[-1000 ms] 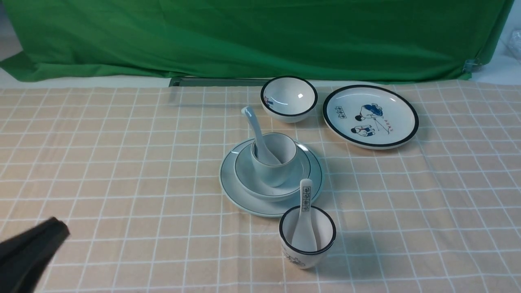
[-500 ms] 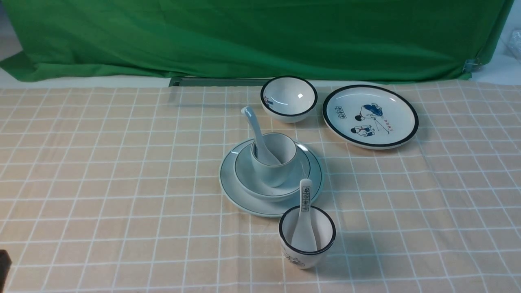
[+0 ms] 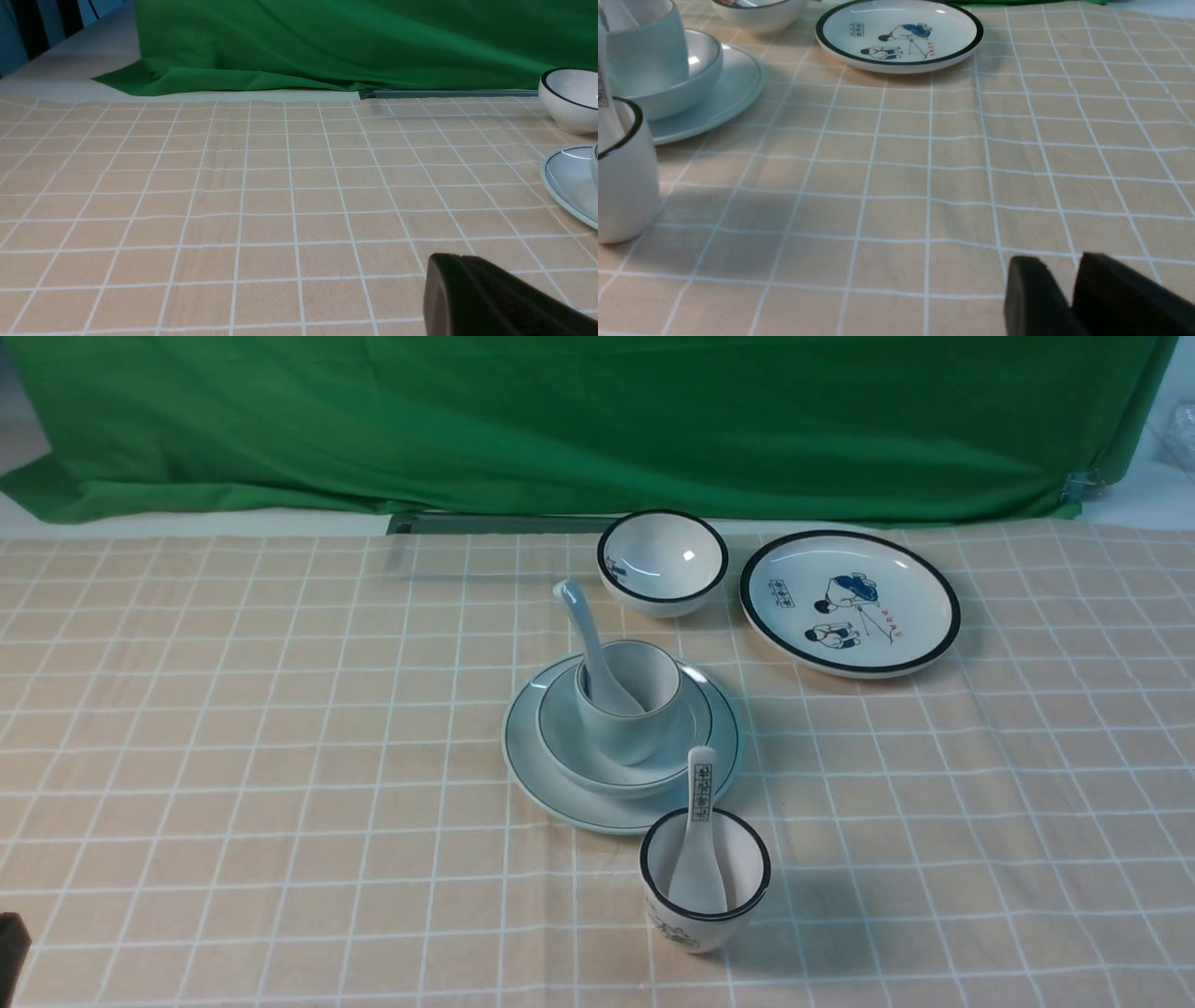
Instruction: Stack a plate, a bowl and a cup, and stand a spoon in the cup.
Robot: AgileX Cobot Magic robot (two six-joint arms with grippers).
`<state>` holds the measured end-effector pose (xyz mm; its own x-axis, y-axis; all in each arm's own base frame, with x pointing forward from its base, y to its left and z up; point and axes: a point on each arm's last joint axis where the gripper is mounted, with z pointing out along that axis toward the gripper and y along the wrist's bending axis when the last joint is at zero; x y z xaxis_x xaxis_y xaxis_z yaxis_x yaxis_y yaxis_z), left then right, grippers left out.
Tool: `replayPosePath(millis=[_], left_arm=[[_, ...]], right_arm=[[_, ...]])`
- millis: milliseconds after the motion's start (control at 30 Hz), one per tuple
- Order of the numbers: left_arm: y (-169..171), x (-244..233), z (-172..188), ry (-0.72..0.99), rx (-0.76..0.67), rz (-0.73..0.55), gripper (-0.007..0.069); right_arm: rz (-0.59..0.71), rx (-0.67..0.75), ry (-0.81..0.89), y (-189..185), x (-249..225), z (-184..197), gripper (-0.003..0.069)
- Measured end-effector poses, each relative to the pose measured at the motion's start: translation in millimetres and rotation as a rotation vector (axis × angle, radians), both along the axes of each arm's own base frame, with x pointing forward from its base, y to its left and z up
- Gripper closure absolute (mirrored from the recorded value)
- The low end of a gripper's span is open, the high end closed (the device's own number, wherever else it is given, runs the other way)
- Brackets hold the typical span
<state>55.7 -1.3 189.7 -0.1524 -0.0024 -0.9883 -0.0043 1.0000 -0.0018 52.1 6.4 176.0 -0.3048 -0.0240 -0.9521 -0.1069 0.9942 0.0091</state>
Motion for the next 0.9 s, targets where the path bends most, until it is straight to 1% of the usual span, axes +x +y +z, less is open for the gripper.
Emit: replayPosePath(millis=[900], left_arm=[[0.1, 0.0, 0.0, 0.0, 0.0, 0.001, 0.0624]], right_arm=[[0.0, -0.001, 0.0, 0.0, 0.0, 0.0, 0.0424]])
